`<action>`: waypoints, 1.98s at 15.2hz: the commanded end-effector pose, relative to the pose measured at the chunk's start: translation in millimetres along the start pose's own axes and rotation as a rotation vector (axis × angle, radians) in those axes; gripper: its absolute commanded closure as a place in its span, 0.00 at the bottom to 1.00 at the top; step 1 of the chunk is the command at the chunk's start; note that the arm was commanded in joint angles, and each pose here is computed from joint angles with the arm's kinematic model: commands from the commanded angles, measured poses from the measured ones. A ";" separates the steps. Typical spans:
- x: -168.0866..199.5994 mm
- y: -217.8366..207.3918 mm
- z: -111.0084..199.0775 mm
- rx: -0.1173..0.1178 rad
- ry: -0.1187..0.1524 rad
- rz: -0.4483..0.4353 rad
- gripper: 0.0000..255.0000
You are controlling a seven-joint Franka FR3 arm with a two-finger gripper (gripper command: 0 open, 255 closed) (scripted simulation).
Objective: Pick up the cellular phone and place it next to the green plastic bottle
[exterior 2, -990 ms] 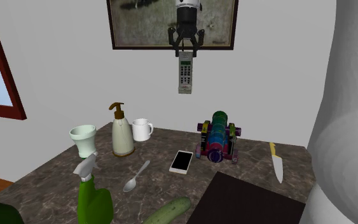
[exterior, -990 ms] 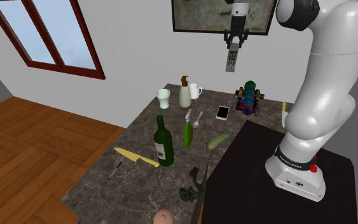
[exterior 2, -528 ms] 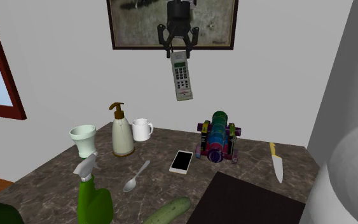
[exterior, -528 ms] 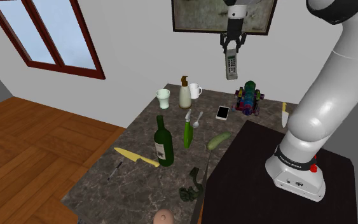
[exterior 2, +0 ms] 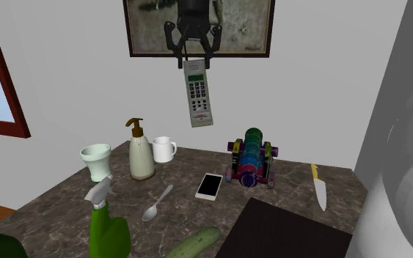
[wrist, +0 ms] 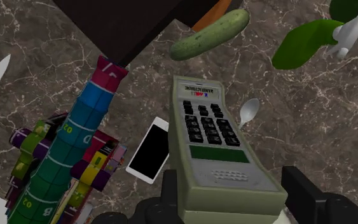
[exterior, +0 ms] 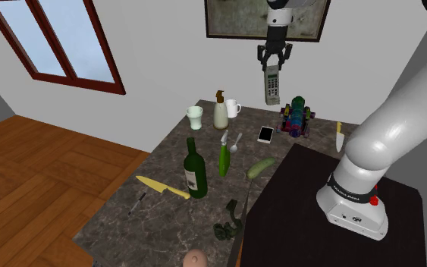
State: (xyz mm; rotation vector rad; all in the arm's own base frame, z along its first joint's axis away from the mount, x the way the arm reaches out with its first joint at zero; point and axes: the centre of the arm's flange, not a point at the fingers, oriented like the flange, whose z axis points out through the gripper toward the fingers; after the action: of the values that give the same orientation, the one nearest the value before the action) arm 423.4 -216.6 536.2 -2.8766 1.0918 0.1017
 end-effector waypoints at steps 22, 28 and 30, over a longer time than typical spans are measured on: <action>-253.1 -168.1 25.7 0.000 0.001 0.001 1.00; -283.5 -188.9 44.5 0.000 0.001 0.001 1.00; -282.7 -188.5 55.0 0.000 0.001 0.001 1.00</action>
State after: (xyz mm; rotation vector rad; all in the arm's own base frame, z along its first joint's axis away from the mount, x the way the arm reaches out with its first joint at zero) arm 336.1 115.5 517.2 -2.8777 1.0936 0.1014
